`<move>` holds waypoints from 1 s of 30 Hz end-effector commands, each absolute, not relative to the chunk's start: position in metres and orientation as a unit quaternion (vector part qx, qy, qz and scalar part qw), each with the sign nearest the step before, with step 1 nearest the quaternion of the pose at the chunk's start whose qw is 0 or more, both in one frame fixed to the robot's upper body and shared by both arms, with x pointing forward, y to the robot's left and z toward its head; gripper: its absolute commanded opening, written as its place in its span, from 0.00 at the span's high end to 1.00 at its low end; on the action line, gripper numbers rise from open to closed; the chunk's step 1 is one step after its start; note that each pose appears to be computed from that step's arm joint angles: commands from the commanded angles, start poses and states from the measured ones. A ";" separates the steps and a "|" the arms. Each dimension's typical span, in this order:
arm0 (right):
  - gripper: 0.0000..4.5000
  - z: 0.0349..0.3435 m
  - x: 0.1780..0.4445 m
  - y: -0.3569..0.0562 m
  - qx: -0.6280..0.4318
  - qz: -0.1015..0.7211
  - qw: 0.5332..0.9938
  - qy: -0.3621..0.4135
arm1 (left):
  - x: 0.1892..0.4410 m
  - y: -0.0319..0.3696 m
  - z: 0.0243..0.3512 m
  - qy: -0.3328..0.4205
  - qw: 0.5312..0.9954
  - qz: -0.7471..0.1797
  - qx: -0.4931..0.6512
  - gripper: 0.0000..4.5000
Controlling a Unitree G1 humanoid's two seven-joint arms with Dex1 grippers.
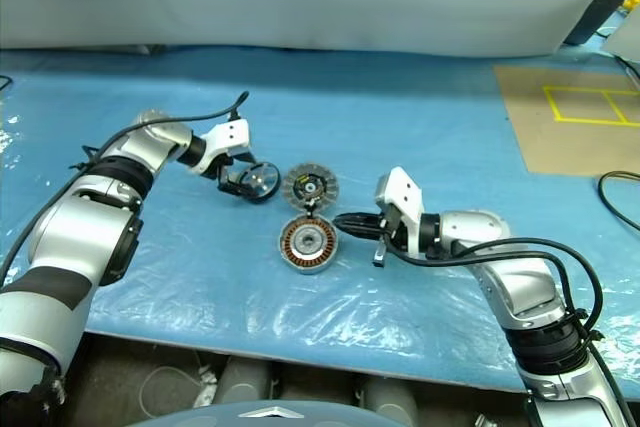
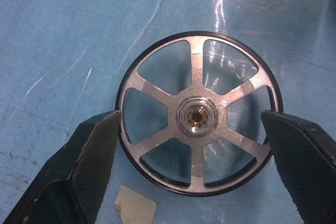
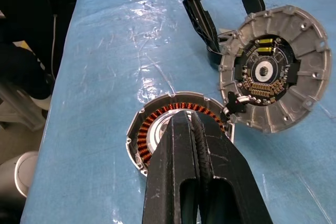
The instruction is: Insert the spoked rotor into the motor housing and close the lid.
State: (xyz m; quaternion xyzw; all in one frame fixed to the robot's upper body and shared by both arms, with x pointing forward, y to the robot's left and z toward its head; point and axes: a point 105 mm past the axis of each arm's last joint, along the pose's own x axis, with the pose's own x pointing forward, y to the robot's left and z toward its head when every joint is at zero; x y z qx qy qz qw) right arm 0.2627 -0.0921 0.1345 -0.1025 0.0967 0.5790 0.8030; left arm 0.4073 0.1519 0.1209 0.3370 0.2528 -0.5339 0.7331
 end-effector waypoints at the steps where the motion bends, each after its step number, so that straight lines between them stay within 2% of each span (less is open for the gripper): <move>1: 0.99 0.144 0.257 -0.088 -0.108 0.591 0.796 0.074 | 0.407 0.152 0.118 0.252 0.734 -0.533 0.338 0.00; 23: 0.99 0.136 0.264 -0.088 -0.115 0.572 0.807 0.093 | 0.411 0.143 0.151 0.202 0.744 -0.550 0.320 0.00; 28: 1.00 0.137 0.265 -0.087 -0.114 0.570 0.808 0.094 | 0.411 0.144 0.148 0.206 0.737 -0.549 0.337 0.34; 30: 1.00 0.137 0.265 -0.087 -0.117 0.568 0.809 0.094 | 0.410 0.143 0.146 0.210 0.733 -0.552 0.337 0.34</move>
